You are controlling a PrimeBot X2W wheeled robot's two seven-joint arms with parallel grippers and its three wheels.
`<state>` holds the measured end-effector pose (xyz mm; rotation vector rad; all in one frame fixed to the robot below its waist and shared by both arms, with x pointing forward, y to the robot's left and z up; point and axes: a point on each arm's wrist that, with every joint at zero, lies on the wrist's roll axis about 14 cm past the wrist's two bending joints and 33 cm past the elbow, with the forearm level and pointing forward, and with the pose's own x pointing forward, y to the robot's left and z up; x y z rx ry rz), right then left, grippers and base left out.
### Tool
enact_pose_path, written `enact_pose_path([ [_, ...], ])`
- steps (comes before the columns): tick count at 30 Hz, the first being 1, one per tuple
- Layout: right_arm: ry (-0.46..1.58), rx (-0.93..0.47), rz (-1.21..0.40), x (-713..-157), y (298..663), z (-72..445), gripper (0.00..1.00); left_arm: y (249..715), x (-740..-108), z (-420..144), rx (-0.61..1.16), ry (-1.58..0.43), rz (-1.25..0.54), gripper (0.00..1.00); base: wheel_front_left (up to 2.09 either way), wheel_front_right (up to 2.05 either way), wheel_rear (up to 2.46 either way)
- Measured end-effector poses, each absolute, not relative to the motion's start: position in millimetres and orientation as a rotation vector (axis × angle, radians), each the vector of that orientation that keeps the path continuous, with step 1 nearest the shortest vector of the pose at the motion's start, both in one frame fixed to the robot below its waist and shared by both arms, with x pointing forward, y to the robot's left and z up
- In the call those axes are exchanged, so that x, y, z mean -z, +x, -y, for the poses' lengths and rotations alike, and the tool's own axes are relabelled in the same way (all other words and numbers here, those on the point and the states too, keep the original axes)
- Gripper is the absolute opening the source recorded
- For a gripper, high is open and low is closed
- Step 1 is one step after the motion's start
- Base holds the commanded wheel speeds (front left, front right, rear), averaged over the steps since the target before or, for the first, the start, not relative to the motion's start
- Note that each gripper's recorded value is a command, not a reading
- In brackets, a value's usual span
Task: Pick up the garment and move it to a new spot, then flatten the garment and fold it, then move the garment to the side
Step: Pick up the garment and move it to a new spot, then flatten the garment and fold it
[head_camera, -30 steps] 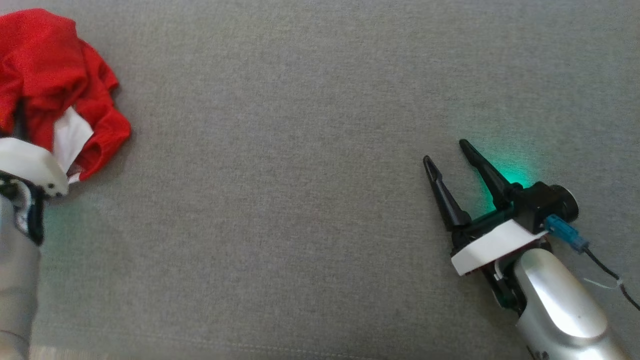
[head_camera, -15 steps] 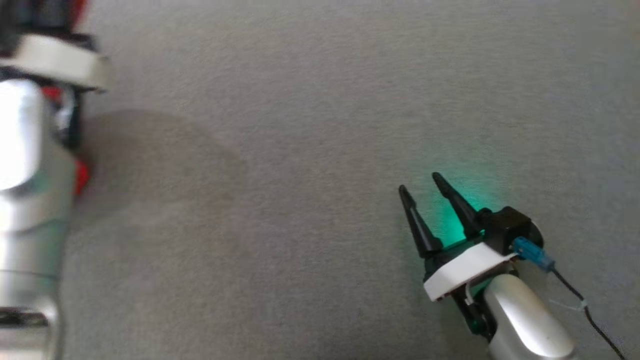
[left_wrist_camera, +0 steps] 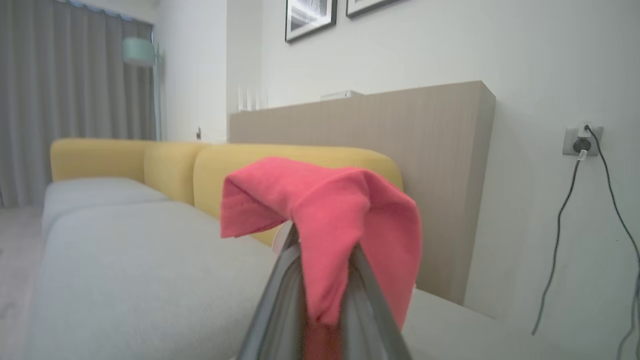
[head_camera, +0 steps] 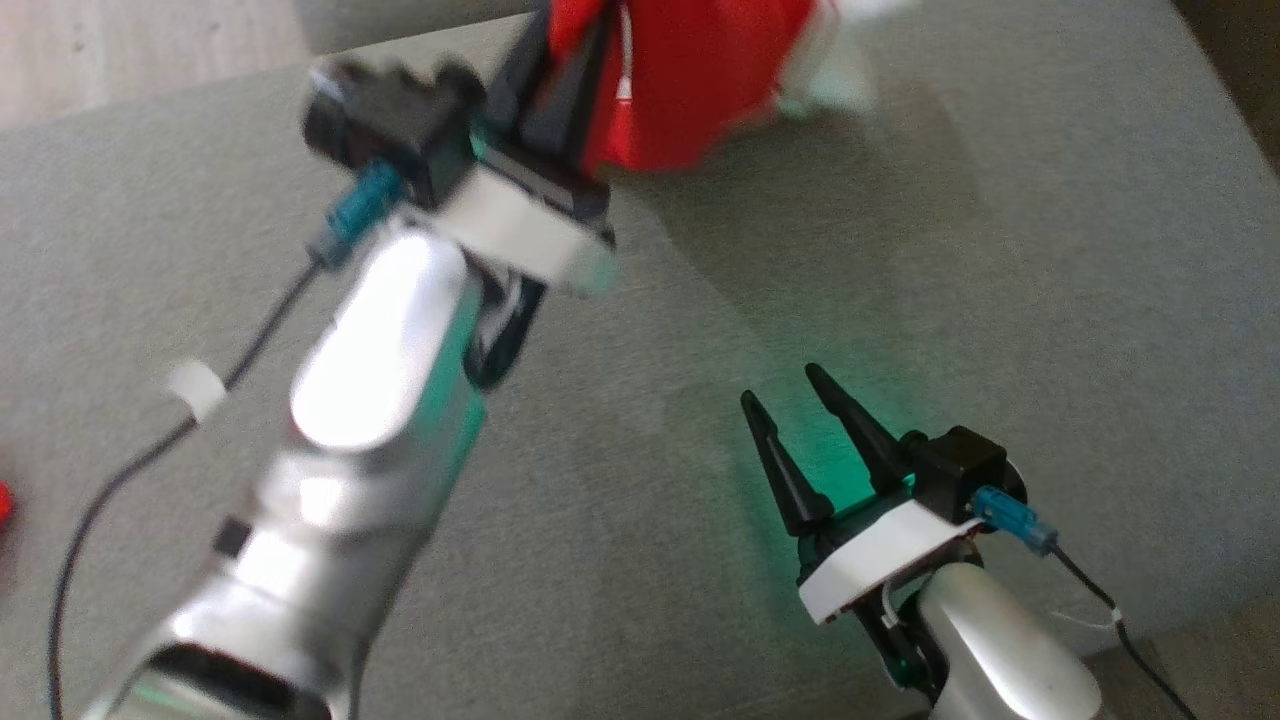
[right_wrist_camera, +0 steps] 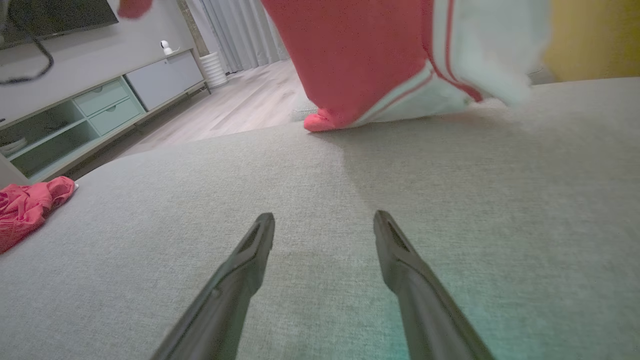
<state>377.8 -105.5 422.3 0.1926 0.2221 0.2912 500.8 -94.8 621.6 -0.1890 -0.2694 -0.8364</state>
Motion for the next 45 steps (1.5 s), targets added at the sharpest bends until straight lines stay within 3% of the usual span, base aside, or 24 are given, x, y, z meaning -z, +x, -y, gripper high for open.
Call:
enact_pose_path([
  [6, 0.191, -0.26, -0.214, -426, 372, 115, 1.0, 472, -559, 112, 0.877, -0.236, 0.09, 0.0, 0.0, 0.0, 0.0],
  [7, 0.19, -0.258, -0.213, -426, 371, 116, 1.0, 467, -547, 112, 0.876, -0.238, 0.056, 0.26, 0.0, 0.0, 0.0],
  [8, 0.191, -0.258, -0.212, -426, 371, 116, 1.0, 462, -535, 110, 0.867, -0.236, 0.028, 0.91, 0.0, 0.0, 0.0],
  [9, 0.191, -0.258, -0.211, -427, 372, 115, 1.0, 457, -524, 108, 0.858, -0.234, -0.003, 1.0, 0.0, 0.0, 0.0],
  [17, 0.206, -0.273, -0.216, -425, 371, 108, 1.0, 433, -479, 60, 0.688, -0.235, -0.105, 1.0, 0.0, 0.0, 0.0],
  [33, 0.195, -0.248, -0.175, -435, 359, 115, 1.0, 366, -444, -107, 0.195, -0.167, -0.139, 1.0, 0.0, 0.0, 0.0],
  [38, 0.195, -0.246, -0.2, -427, 344, 115, 1.0, 331, -431, -118, 0.169, -0.157, -0.179, 1.0, 0.0, 0.0, 0.0],
  [45, 0.182, -0.22, -0.201, -425, 346, 124, 1.0, 330, -433, -121, 0.17, -0.156, -0.17, 1.0, 0.0, 0.0, 0.0],
])
